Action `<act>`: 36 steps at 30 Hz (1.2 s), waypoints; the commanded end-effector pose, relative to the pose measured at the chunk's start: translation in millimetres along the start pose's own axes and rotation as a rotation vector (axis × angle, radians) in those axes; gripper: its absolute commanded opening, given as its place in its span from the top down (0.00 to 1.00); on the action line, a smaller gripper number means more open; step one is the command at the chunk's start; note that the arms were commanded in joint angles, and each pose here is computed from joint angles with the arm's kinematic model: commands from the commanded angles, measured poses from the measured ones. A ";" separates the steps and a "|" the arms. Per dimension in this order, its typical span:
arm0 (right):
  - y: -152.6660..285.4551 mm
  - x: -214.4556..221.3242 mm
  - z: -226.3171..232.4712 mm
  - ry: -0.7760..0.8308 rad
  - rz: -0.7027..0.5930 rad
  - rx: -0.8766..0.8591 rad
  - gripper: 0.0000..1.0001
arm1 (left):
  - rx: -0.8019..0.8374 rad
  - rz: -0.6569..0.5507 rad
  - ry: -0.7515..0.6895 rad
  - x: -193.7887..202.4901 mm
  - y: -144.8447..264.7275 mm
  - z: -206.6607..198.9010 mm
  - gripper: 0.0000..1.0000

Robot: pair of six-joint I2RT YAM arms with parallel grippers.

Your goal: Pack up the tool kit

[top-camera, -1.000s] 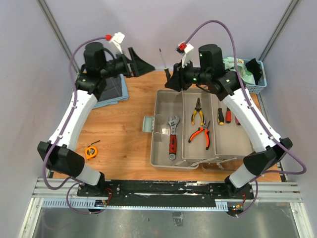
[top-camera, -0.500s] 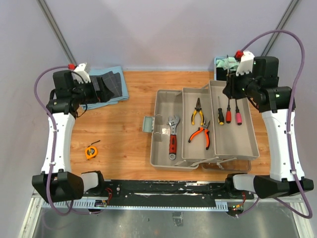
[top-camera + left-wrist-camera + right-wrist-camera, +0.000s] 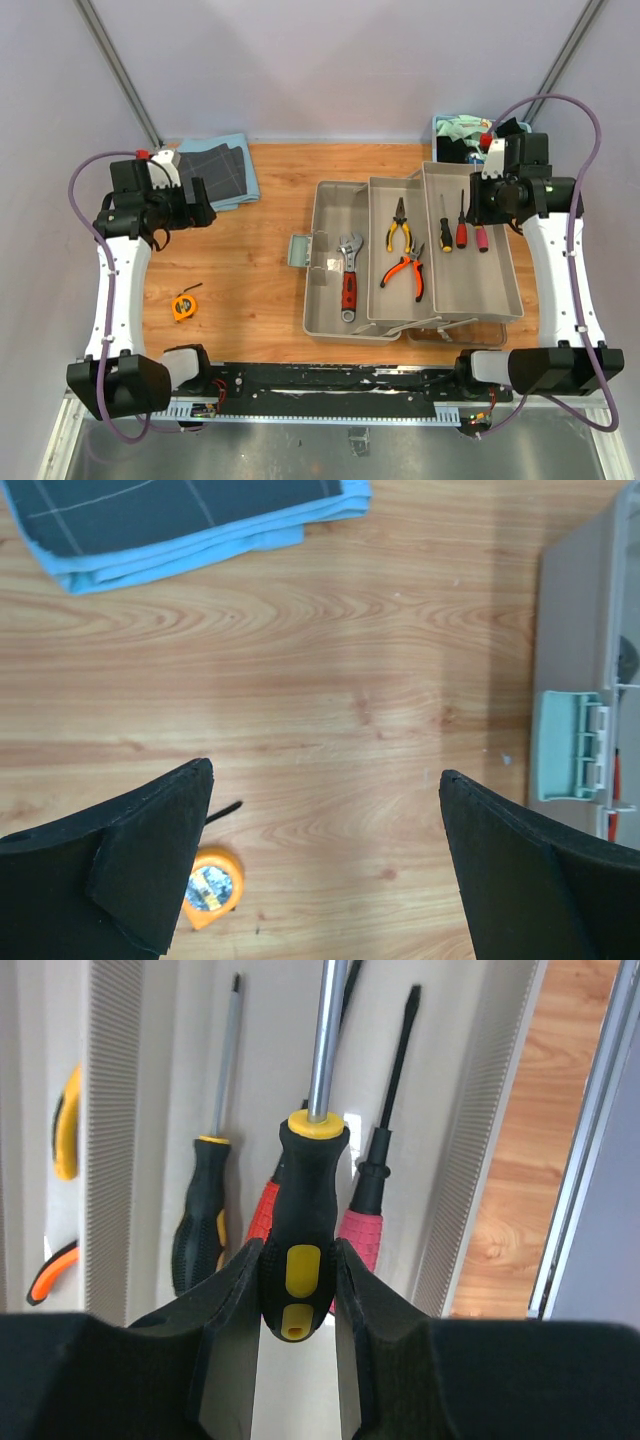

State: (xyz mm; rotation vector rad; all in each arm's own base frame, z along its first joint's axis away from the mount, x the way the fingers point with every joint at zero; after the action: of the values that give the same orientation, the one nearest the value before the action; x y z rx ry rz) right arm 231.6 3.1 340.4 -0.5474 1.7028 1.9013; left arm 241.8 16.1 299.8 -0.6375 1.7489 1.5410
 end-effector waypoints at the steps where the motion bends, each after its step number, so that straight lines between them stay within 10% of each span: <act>1: -3.7 8.8 -11.8 -0.034 0.095 0.072 0.99 | -0.125 0.042 -0.012 8.0 8.7 10.7 0.01; 13: -22.5 25.7 -16.5 -0.037 0.249 0.094 0.97 | -0.253 0.192 -0.056 42.9 12.3 19.6 0.01; 36: -25.9 23.7 -13.4 -0.047 0.268 0.061 0.37 | -0.192 0.372 -0.222 85.5 -21.6 34.1 0.01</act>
State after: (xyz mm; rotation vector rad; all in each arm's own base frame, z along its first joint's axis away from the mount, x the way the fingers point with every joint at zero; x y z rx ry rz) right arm 234.2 -1.4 307.7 -0.3347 1.8445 2.0021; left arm 205.4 49.8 217.5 -0.2236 1.6679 1.9897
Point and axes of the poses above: each gripper's point midway between its finger pads, its own y axis back along the fingers, its own z axis along the line the jaws close on, x = y × z, the point moved 9 cm from there along y, back along the fingers, and after that the axes turned 12 degrees about -y, right-handed, at the moved point
